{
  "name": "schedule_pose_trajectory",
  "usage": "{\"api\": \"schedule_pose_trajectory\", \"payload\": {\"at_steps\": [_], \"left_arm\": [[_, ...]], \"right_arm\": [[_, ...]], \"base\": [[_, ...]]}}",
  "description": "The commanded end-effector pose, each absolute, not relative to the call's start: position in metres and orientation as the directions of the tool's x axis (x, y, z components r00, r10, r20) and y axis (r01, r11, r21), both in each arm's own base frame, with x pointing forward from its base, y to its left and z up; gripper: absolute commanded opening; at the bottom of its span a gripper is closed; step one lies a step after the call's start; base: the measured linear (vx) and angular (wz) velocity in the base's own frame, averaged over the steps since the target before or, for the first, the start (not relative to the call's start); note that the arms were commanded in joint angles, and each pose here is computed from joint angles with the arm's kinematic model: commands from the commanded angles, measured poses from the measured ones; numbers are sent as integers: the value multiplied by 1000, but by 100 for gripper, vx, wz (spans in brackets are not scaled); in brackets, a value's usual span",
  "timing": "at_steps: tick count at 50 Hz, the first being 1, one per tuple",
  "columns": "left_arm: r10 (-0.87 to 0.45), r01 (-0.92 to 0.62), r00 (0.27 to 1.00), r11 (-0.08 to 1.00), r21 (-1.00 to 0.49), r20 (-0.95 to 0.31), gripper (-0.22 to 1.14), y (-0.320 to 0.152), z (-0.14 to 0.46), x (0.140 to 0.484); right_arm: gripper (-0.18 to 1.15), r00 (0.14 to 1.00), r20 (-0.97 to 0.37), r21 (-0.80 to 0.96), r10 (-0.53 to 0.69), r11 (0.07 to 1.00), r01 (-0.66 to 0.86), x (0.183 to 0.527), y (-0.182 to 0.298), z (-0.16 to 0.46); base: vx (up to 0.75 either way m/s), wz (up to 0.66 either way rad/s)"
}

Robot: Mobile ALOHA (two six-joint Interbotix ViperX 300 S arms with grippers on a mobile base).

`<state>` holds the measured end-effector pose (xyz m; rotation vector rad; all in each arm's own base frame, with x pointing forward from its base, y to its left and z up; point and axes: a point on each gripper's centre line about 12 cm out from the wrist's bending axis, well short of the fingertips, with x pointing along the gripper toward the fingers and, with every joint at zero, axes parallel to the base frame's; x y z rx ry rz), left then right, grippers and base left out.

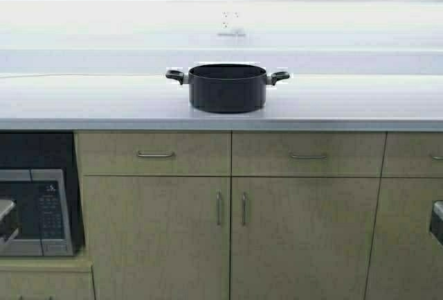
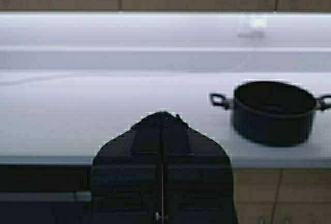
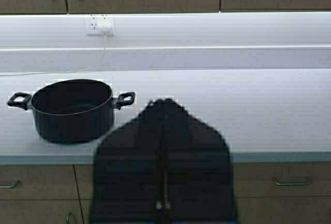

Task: Open the cabinet, put the pot inside, then close it

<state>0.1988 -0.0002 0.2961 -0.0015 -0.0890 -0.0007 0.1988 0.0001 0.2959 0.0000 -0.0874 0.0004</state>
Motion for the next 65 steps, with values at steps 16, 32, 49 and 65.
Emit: {"api": "schedule_pose_trajectory", "payload": {"at_steps": [16,32,49,65], "left_arm": [[-45,49,990,999,-23,136,108,-9,294,205],[-51,54,991,998,-23,122,100,-10,292,211],[-51,54,994,998,-33,93,100,-11,283,213],[-50,52,996,998,-33,75,100,-10,277,212]], "right_arm": [[106,993,112,2,33,999,-33,202,6,297],[102,993,101,20,53,998,-55,204,11,295],[102,996,32,16,85,996,-85,216,18,281],[102,995,61,14,85,996,-86,210,18,284]], "base": [[2,2],[8,2],[10,-7],[16,0]]}}
